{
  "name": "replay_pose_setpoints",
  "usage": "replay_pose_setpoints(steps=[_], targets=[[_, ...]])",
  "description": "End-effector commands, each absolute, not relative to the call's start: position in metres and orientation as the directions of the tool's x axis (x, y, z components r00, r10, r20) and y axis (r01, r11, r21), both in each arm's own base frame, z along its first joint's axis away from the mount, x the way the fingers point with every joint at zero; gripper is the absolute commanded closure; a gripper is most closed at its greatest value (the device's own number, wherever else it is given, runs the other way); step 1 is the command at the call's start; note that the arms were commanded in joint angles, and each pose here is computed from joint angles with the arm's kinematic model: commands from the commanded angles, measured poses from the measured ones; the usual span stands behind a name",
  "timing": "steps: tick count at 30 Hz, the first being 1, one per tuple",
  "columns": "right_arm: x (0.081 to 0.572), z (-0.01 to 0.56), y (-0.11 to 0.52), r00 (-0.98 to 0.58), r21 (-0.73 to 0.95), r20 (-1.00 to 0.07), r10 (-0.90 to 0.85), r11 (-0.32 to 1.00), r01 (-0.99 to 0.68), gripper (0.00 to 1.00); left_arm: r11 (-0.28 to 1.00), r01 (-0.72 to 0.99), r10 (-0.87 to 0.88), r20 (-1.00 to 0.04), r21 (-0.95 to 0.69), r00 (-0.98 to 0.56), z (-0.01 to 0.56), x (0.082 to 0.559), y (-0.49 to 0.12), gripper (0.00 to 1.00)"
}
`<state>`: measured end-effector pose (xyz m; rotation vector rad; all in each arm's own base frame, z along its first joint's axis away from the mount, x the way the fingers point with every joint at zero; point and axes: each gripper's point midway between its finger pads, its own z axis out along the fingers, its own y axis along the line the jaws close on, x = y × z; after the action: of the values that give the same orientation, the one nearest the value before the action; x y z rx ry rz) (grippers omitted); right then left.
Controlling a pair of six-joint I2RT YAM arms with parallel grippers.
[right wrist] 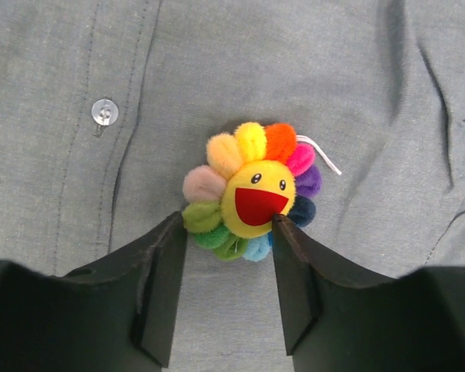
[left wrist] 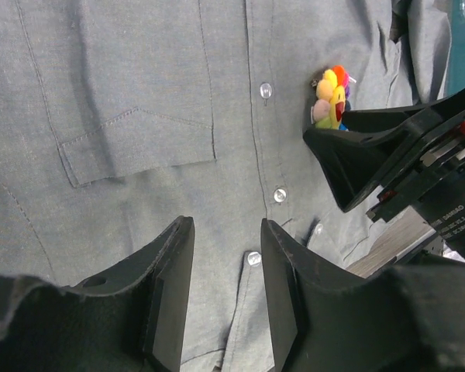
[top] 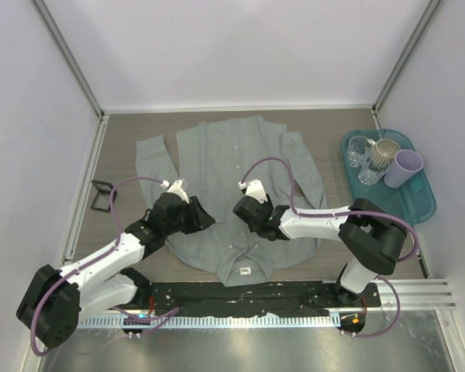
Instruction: Remove the brooch from the garment
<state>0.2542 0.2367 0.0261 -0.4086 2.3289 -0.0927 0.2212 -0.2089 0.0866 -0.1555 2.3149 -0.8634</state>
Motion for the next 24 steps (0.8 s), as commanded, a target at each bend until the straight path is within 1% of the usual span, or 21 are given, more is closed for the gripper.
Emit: replay_pose_setpoints(steps=[1,3,9,11,13,14,16,17,18,20,21,22,23,24], targets=[[0.266,0.038,0.246,-0.635,-0.130,-0.734,-0.241,0.968,-0.217,0.51,0.756,0.148,-0.320,-0.557,-0.638,-0.766,0.109,0.225,-0.216,0.56],[0.267,0.040,0.245,-0.643,-0.103,-0.738,-0.206,0.975,-0.195,0.58,0.749,0.154,-0.317,-0.553,-0.644,-0.770,0.112,0.224,-0.218,0.55],[0.262,0.052,0.246,-0.652,0.026,-0.756,-0.062,0.992,-0.125,0.70,0.729,0.187,-0.302,-0.555,-0.658,-0.775,0.130,0.228,-0.231,0.53],[0.261,0.060,0.250,-0.645,0.111,-0.764,0.019,0.989,-0.102,0.74,0.717,0.215,-0.287,-0.562,-0.663,-0.776,0.138,0.229,-0.241,0.52],[0.256,0.055,0.247,-0.657,0.168,-0.750,0.074,0.982,-0.081,0.85,0.713,0.238,-0.260,-0.563,-0.660,-0.784,0.141,0.230,-0.253,0.51],[0.259,0.065,0.250,-0.639,0.220,-0.760,0.119,0.972,-0.081,0.88,0.708,0.248,-0.254,-0.567,-0.661,-0.784,0.143,0.231,-0.258,0.50],[0.254,0.062,0.247,-0.639,0.258,-0.756,0.146,0.962,-0.085,0.92,0.701,0.258,-0.229,-0.552,-0.665,-0.801,0.139,0.232,-0.271,0.49],[0.255,0.070,0.254,-0.624,0.313,-0.758,0.189,0.945,-0.095,0.95,0.692,0.267,-0.222,-0.550,-0.670,-0.805,0.139,0.232,-0.276,0.49],[0.252,0.071,0.249,-0.619,0.332,-0.758,0.207,0.939,-0.092,0.99,0.680,0.281,-0.217,-0.552,-0.677,-0.805,0.140,0.234,-0.283,0.48],[0.254,0.079,0.250,-0.601,0.402,-0.752,0.271,0.911,-0.092,0.99,0.657,0.280,-0.211,-0.528,-0.700,-0.823,0.136,0.237,-0.297,0.45],[0.248,0.076,0.244,-0.600,0.429,-0.744,0.292,0.898,-0.094,0.99,0.647,0.283,-0.207,-0.521,-0.707,-0.828,0.135,0.237,-0.303,0.41],[0.247,0.078,0.242,-0.595,0.462,-0.736,0.323,0.882,-0.093,0.99,0.649,0.272,-0.205,-0.508,-0.711,-0.837,0.129,0.240,-0.308,0.40],[0.250,0.088,0.245,-0.566,0.523,-0.731,0.380,0.846,-0.107,0.99,0.635,0.283,-0.208,-0.512,-0.719,-0.833,0.132,0.242,-0.314,0.39],[0.243,0.075,0.235,-0.582,0.558,-0.702,0.411,0.825,-0.089,0.99,0.628,0.286,-0.208,-0.510,-0.724,-0.835,0.132,0.242,-0.318,0.39]])
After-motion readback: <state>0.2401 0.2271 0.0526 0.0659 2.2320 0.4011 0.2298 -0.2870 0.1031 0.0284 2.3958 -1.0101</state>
